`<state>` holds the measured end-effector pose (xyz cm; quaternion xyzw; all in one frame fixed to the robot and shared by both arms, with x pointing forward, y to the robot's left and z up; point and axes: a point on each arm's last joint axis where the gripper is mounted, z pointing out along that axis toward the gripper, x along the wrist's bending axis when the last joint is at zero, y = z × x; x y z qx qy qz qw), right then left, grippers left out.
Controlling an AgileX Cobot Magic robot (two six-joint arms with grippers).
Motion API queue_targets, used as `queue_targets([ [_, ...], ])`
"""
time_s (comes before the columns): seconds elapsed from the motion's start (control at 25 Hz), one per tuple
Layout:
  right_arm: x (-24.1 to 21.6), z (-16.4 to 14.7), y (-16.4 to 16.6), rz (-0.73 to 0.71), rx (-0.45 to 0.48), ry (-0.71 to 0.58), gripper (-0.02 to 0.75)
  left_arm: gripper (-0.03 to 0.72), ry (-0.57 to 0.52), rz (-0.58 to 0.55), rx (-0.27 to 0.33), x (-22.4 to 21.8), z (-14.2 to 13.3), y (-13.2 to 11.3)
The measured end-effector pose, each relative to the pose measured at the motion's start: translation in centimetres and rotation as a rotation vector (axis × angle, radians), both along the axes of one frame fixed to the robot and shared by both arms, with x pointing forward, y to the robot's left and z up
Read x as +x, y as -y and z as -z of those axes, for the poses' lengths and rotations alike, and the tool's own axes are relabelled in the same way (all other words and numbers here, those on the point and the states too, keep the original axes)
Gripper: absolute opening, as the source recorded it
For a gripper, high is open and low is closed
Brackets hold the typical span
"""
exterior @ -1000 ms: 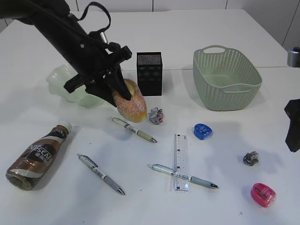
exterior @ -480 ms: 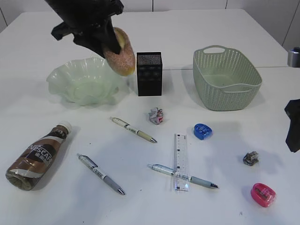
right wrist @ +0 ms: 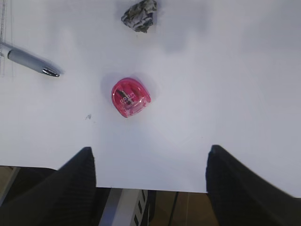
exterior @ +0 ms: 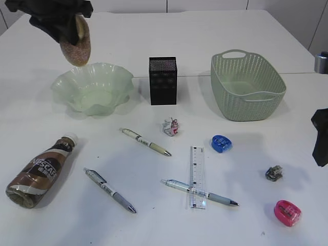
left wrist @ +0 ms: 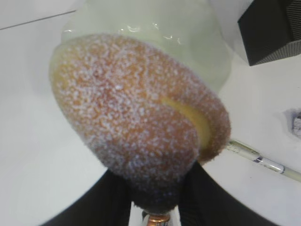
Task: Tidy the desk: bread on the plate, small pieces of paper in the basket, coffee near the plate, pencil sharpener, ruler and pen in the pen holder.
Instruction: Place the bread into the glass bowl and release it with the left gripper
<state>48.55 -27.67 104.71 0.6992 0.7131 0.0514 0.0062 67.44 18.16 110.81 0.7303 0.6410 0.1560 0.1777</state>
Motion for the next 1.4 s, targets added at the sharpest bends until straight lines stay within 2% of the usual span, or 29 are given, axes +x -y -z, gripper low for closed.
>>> queue_targets([
  [0.16,0.0,0.0,0.0,0.0,0.0,0.0,0.567,0.181,0.002,-0.024,0.032,0.4,0.2,-1.2],
  [0.36,0.0,0.0,0.0,0.0,0.0,0.0,0.567,0.181,-0.011,-0.046,0.047,1.7,2.1,-2.0],
  [0.76,0.0,0.0,0.0,0.0,0.0,0.0,0.567,0.181,-0.026,-0.032,0.052,4.7,8.0,-1.3],
  [1.04,0.0,0.0,0.0,0.0,0.0,0.0,0.567,0.182,-0.036,-0.027,0.033,6.2,11.8,-0.8],
  [1.24,0.0,0.0,0.0,0.0,0.0,-0.002,0.567,0.19,-0.061,-0.026,0.032,6.5,13.5,-0.6],
  [1.4,0.0,0.0,0.0,0.0,0.0,-0.002,0.567,0.241,-0.055,-0.025,0.023,6.7,13.9,-0.5],
])
